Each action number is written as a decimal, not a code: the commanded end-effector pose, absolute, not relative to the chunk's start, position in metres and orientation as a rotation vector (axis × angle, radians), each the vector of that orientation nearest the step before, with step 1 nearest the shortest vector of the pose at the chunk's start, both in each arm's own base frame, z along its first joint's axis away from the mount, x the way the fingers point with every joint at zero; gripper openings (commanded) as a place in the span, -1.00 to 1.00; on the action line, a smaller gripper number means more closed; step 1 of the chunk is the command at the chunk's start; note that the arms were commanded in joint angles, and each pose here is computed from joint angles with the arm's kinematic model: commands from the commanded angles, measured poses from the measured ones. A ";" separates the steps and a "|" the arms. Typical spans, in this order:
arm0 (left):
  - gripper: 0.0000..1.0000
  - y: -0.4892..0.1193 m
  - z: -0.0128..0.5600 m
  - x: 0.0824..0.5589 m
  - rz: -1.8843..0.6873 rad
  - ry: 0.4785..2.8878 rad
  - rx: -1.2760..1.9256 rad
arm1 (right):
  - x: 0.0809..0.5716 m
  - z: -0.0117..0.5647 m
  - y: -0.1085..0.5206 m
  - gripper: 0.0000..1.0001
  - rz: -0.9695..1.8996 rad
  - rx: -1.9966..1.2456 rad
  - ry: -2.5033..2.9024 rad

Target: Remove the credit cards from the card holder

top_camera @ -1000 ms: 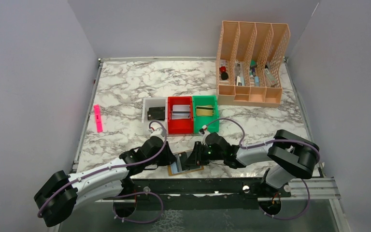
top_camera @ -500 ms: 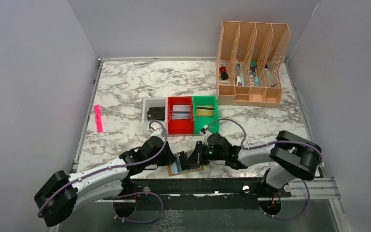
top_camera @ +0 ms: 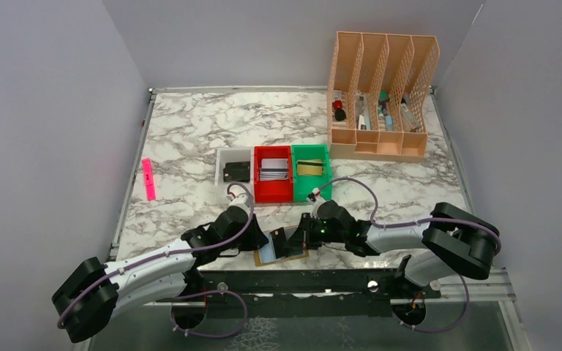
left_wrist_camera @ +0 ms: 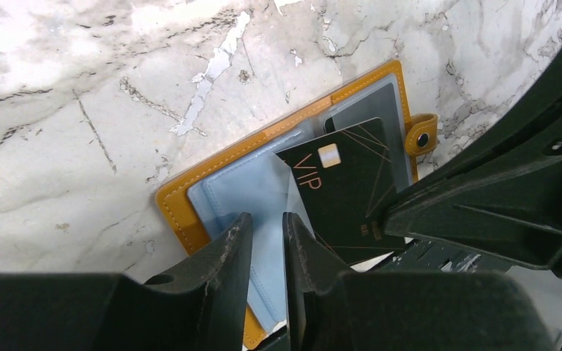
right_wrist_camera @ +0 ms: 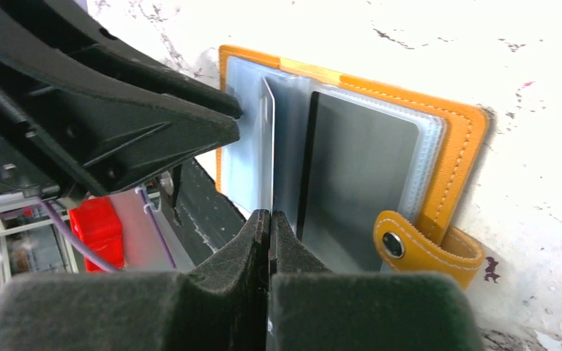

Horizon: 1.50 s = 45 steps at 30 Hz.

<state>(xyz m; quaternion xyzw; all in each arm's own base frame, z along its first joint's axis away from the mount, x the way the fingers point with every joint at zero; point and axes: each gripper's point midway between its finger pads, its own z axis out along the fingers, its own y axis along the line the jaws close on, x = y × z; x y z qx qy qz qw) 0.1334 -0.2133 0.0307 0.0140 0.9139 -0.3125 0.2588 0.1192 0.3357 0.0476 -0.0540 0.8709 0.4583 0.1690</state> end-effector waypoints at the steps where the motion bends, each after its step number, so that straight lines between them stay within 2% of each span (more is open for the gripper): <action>1: -0.50 -0.215 0.023 0.125 -0.853 2.514 0.106 | 0.123 0.045 0.343 -0.88 1.316 -0.154 2.474; 10: -0.68 -0.212 0.009 0.122 -0.790 2.576 0.124 | 0.122 0.040 0.351 -0.71 1.369 -0.124 2.483; 24: -0.75 -0.214 0.011 0.124 -0.794 2.565 0.126 | 0.126 0.036 0.358 -0.63 1.413 -0.068 2.486; 28: -0.75 -0.214 0.012 0.125 -0.798 2.559 0.121 | 0.128 0.039 0.356 -0.54 1.434 -0.047 2.478; 34: -0.77 -0.216 0.013 0.125 -0.803 2.559 0.120 | 0.129 0.042 0.359 -0.54 1.473 -0.011 2.466; 36: -0.77 -0.215 0.013 0.124 -0.803 2.561 0.118 | 0.129 0.043 0.360 -0.60 1.478 -0.012 2.462; 41: -0.76 -0.214 0.014 0.126 -0.803 2.547 0.108 | 0.128 0.042 0.355 -0.94 1.461 -0.016 2.459; 45: -0.59 -0.212 0.017 0.130 -0.792 2.523 0.073 | 0.132 0.039 0.342 -0.98 1.373 -0.008 2.458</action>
